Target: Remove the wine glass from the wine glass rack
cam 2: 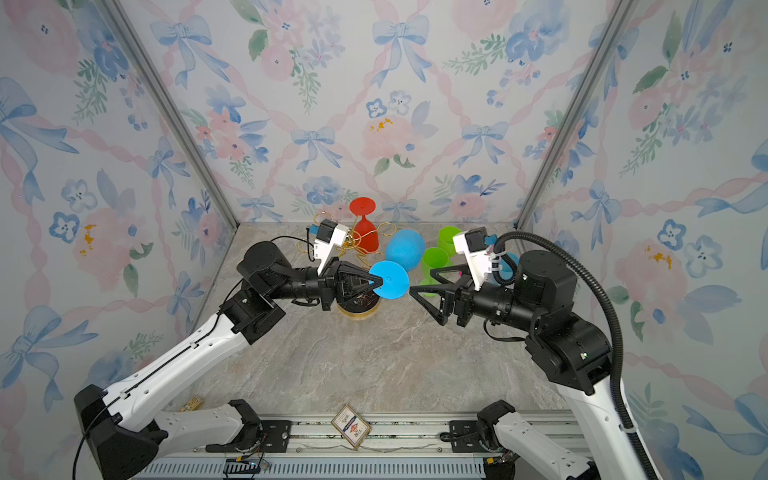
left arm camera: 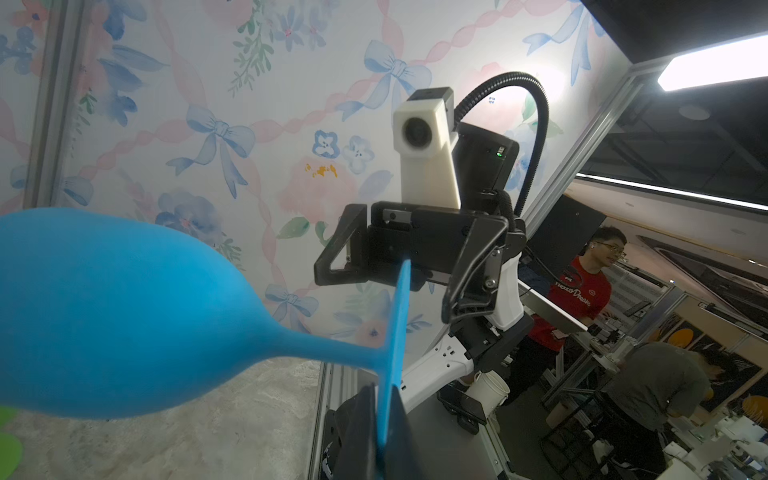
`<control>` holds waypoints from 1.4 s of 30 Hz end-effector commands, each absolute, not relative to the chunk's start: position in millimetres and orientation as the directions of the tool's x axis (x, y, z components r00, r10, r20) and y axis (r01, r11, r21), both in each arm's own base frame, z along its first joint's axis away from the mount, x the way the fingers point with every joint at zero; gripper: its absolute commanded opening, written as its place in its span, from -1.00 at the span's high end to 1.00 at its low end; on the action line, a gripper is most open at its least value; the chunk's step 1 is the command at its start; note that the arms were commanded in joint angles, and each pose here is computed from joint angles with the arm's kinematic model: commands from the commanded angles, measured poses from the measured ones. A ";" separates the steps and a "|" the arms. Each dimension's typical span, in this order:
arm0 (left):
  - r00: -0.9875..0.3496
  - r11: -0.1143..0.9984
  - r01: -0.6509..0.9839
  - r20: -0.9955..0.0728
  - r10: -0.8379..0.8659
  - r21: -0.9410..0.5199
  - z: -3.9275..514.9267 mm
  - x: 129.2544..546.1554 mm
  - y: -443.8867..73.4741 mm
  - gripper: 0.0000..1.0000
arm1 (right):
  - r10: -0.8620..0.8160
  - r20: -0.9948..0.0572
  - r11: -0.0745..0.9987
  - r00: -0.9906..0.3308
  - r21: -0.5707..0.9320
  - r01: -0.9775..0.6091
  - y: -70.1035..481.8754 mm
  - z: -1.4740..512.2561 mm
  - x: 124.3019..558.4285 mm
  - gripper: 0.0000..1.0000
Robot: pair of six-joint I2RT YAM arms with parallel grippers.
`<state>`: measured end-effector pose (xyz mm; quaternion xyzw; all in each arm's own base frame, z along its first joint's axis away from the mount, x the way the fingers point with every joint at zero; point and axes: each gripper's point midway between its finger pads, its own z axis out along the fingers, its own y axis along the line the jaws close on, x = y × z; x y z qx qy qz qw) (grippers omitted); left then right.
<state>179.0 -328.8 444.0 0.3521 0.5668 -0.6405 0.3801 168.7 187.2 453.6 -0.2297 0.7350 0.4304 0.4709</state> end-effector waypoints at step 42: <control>0.436 0.374 0.485 -0.589 0.680 0.791 300.3 170.4 -361.6 1.00 | 0.507 -0.232 0.629 -0.831 0.758 0.172 103.5 377.0 260.6 -0.67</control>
